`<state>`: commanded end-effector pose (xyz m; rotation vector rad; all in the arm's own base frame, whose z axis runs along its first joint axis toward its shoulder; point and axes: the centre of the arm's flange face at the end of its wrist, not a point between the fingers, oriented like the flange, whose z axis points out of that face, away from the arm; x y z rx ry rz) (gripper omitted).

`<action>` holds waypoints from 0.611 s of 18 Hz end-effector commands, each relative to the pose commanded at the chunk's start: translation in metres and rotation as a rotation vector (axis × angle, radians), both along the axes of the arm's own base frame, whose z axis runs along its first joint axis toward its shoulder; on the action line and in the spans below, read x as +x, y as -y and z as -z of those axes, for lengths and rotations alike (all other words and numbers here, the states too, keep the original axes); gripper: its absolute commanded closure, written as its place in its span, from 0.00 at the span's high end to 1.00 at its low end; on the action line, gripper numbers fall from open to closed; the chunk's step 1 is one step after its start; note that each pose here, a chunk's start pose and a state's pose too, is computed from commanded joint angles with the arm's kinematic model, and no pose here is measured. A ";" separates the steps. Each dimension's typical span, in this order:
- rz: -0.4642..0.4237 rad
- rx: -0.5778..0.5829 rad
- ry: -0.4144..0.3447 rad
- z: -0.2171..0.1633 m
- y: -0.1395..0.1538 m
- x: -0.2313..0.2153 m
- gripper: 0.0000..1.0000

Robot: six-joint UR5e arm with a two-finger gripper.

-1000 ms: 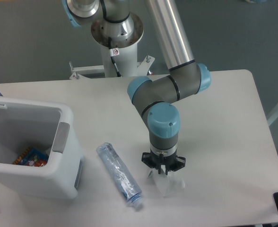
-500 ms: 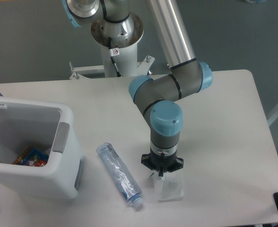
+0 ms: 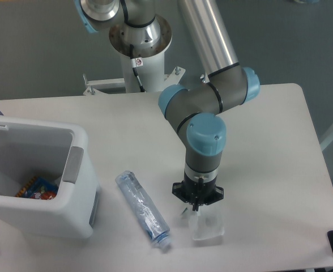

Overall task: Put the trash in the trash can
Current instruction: 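Close the gripper on the crumpled white tissue, then lift the tissue and carry it over the white trash bin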

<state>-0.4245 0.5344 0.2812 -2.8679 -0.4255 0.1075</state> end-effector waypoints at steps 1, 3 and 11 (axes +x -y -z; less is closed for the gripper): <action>0.000 0.004 -0.005 -0.004 0.000 0.001 0.00; -0.007 0.017 -0.017 -0.017 0.003 0.002 0.00; -0.067 0.178 0.004 -0.086 0.005 0.024 0.00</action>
